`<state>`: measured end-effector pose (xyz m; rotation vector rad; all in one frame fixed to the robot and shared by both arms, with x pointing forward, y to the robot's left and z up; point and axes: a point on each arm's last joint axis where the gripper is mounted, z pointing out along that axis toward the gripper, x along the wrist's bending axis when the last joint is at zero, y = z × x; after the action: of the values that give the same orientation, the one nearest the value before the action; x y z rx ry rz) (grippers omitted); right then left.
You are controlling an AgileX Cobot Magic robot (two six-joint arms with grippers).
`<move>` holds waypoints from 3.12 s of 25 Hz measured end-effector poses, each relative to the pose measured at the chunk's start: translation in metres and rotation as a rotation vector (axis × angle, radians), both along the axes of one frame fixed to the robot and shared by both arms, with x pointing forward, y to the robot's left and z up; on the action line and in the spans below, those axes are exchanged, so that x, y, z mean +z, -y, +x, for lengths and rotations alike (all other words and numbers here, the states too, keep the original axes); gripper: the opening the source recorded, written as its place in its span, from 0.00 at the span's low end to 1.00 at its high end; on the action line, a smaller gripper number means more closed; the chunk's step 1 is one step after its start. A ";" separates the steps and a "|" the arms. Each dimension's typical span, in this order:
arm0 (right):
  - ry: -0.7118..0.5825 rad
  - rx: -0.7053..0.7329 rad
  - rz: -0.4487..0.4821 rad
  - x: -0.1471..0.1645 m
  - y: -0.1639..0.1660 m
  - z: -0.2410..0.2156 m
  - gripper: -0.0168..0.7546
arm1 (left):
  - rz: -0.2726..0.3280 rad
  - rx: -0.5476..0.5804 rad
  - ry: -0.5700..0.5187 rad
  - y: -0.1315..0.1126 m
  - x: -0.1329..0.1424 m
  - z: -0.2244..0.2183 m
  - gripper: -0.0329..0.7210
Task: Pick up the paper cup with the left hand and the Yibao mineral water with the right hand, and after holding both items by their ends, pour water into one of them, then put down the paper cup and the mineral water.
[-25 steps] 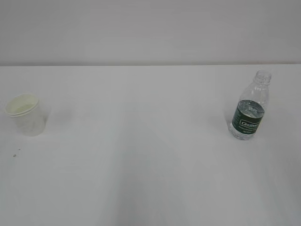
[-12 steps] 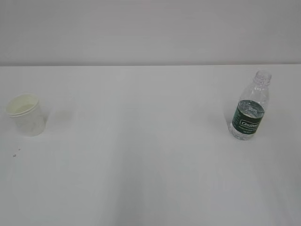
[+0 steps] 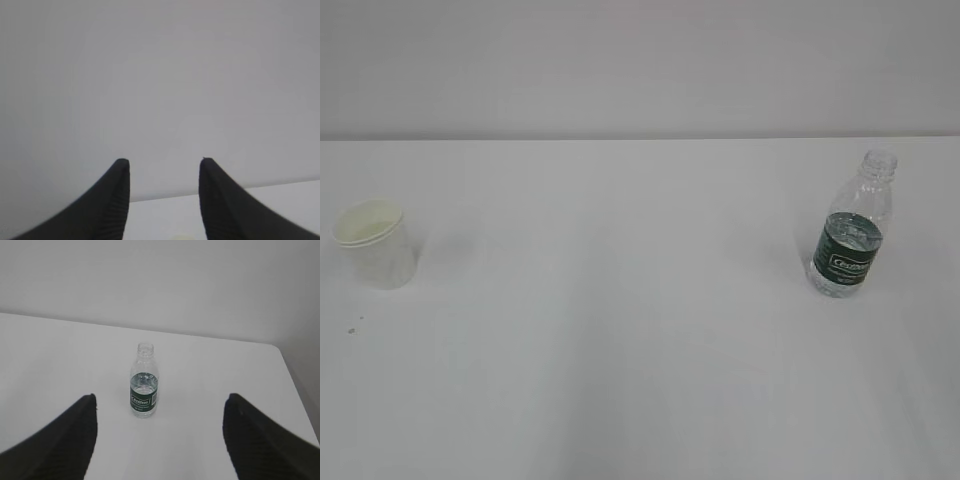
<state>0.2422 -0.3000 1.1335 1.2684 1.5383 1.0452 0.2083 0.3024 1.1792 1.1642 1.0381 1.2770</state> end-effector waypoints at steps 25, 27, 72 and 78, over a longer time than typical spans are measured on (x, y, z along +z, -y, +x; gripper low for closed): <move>-0.045 -0.065 -0.043 -0.005 0.007 -0.002 0.78 | 0.040 0.035 -0.185 -0.003 -0.035 0.007 0.42; -0.063 -0.072 -0.041 -0.008 0.007 -0.001 0.78 | 0.042 0.035 -0.213 -0.003 -0.040 0.009 0.42; -0.404 -0.088 -0.075 -0.069 0.007 0.010 0.84 | -0.023 -0.081 -0.563 0.009 -0.083 0.015 0.76; -0.429 -0.086 -0.081 -0.076 0.007 0.011 0.84 | -0.034 -0.093 -0.593 0.010 -0.093 0.021 0.76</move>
<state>0.2534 -0.3073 1.0573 1.5567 1.8026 0.6743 0.2290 0.2923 1.0857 1.5921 1.4029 0.8479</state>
